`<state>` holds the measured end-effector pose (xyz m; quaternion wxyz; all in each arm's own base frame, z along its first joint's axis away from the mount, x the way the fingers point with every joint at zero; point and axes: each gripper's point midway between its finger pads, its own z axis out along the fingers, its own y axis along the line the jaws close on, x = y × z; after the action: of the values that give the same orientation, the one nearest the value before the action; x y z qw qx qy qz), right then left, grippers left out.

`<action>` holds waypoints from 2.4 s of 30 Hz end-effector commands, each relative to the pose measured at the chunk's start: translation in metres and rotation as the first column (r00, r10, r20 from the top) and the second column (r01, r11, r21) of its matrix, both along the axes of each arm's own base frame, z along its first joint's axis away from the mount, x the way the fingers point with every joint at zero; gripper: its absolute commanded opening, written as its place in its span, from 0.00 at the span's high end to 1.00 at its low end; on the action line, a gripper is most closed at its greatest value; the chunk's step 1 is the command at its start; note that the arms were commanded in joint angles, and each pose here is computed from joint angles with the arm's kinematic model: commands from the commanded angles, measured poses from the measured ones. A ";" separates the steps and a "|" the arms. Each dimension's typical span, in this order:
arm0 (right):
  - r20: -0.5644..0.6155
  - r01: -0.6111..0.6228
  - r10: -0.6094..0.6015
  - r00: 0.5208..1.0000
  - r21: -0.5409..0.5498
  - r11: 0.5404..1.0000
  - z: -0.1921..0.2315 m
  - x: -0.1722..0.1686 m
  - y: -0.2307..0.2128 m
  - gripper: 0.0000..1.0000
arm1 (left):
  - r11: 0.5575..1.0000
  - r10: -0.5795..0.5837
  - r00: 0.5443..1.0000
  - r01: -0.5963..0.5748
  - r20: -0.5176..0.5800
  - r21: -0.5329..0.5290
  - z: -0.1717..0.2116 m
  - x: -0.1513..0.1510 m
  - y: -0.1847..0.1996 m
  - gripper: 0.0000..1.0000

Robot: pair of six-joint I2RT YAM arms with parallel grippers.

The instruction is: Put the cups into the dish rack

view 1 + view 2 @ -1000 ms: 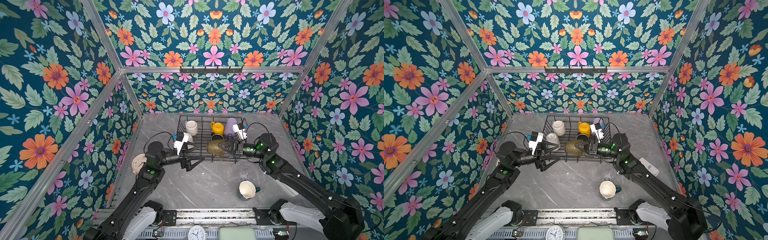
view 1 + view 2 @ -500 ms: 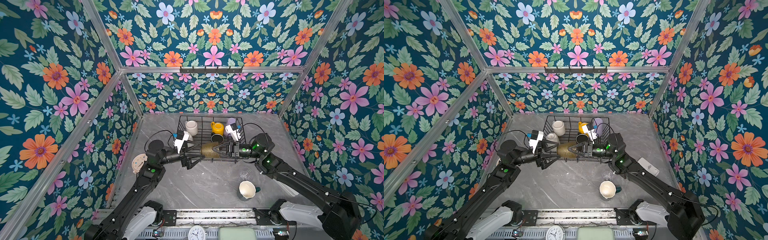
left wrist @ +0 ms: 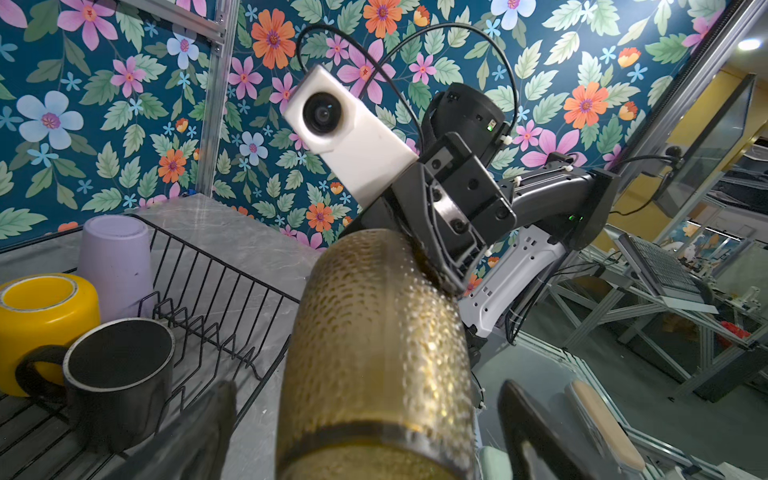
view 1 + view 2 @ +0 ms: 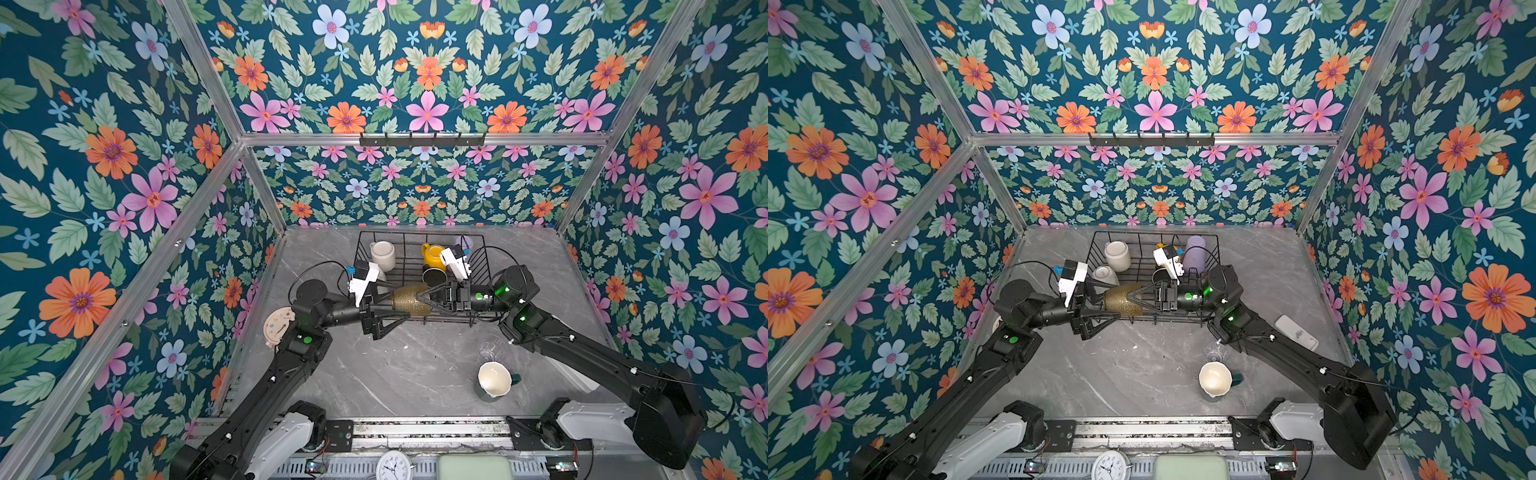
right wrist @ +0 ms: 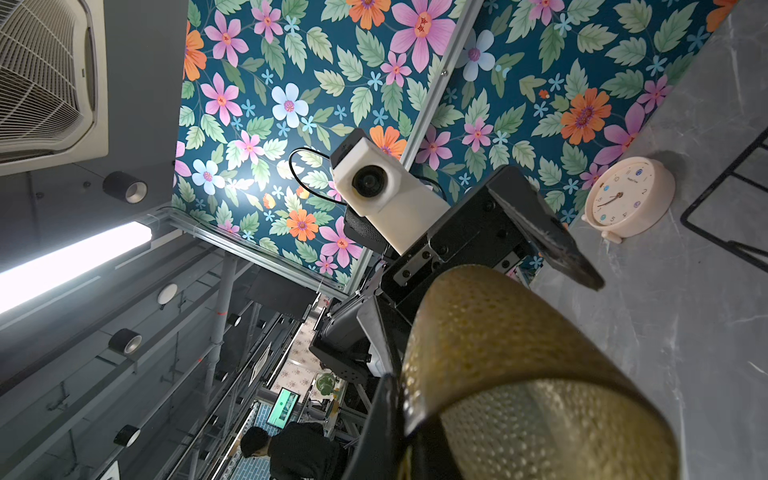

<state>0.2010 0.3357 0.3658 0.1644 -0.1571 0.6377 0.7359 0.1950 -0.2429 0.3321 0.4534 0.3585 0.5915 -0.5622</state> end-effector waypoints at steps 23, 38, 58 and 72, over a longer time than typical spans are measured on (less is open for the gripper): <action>0.017 -0.040 0.039 0.999 0.065 0.997 0.012 0.003 0.009 1.00 | 0.993 -0.113 0.993 0.113 0.016 -0.025 0.012 -0.013 -0.004 0.17; 0.002 -0.019 0.019 1.000 0.044 0.999 0.008 0.006 0.010 1.00 | 0.995 -0.093 0.995 0.093 0.029 -0.031 0.014 -0.014 -0.002 0.66; 0.063 0.355 -0.350 0.935 -0.165 0.920 -0.017 0.028 -0.065 0.31 | 0.989 0.120 0.992 -0.123 0.044 0.080 0.014 0.019 0.004 1.00; 0.293 0.688 -0.628 0.721 -0.413 0.597 -0.073 0.030 -0.149 0.07 | 0.777 0.535 0.844 -0.472 -0.041 0.417 -0.008 0.138 0.022 1.00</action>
<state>0.2268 0.1975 0.3070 0.4035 0.0092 0.7869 0.4668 0.3148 -0.2329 0.3385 0.4671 0.2542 0.7623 -0.3689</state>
